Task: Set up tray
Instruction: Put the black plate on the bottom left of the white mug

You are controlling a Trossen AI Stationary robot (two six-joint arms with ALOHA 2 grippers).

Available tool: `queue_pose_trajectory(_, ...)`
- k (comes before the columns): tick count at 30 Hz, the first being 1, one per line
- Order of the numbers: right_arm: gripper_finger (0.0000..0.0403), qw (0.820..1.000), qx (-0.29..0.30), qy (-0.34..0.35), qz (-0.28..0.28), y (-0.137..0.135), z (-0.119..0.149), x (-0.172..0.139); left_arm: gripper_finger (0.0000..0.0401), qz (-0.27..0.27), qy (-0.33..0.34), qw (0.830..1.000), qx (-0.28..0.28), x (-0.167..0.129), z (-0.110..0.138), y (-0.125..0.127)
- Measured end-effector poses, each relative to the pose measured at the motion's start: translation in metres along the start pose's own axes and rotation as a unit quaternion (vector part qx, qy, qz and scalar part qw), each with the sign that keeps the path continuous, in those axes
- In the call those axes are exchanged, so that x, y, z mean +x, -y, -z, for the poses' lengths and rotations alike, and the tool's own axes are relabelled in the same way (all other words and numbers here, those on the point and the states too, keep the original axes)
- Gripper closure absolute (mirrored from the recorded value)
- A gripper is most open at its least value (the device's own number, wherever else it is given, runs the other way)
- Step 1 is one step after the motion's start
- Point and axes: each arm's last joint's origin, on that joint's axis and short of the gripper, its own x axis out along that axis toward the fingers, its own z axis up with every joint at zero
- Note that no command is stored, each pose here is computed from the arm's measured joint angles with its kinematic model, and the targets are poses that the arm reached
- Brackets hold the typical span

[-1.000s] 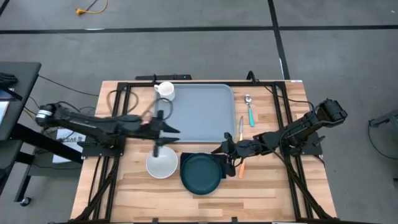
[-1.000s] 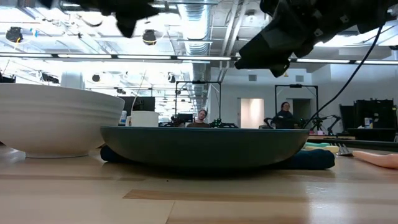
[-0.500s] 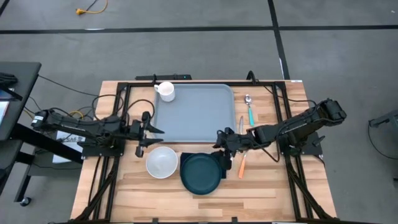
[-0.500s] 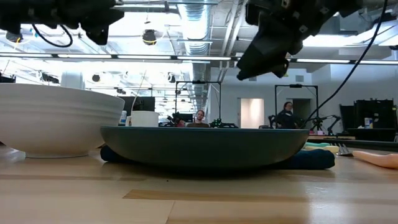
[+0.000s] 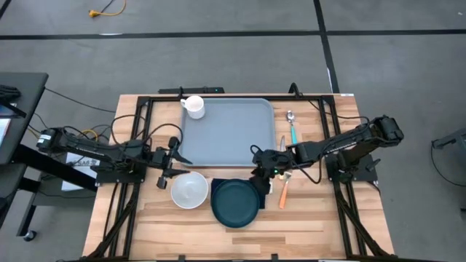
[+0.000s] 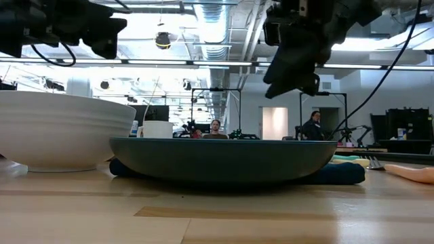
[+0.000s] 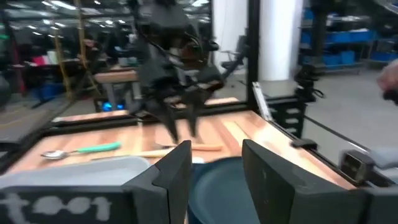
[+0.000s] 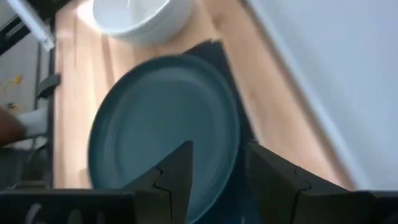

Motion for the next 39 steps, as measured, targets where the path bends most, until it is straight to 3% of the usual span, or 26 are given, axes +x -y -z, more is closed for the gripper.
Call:
queue_pose_trajectory(10, 0.0267, 0.996, -0.026, 0.028, 0.079, -0.003, 0.008, 0.011, 0.0269, 0.008, -0.012, 1.0, -0.014, 0.0, 0.002, 0.001)
queue_pose_trajectory(15, 0.0267, 0.995, -0.045, 0.019, 0.087, -0.008, 0.021, 0.041, 0.0269, 0.009, -0.015, 1.0, -0.021, 0.0, 0.003, 0.001)
queue_pose_trajectory(19, 0.0267, 0.993, -0.065, 0.036, 0.092, -0.02, 0.016, 0.05, 0.0269, 0.009, -0.019, 1.0, -0.021, 0.0, 0.004, 0.001)
queue_pose_trajectory(26, 0.0267, 0.992, -0.069, 0.006, 0.103, -0.017, 0.021, 0.072, 0.0269, 0.009, -0.021, 0.999, -0.022, 0.0, 0.004, 0.001)
queue_pose_trajectory(39, 0.0267, 0.994, -0.059, -0.005, 0.095, -0.015, 0.024, 0.077, 0.0269, 0.009, -0.024, 0.999, -0.022, 0.0, 0.005, 0.001)
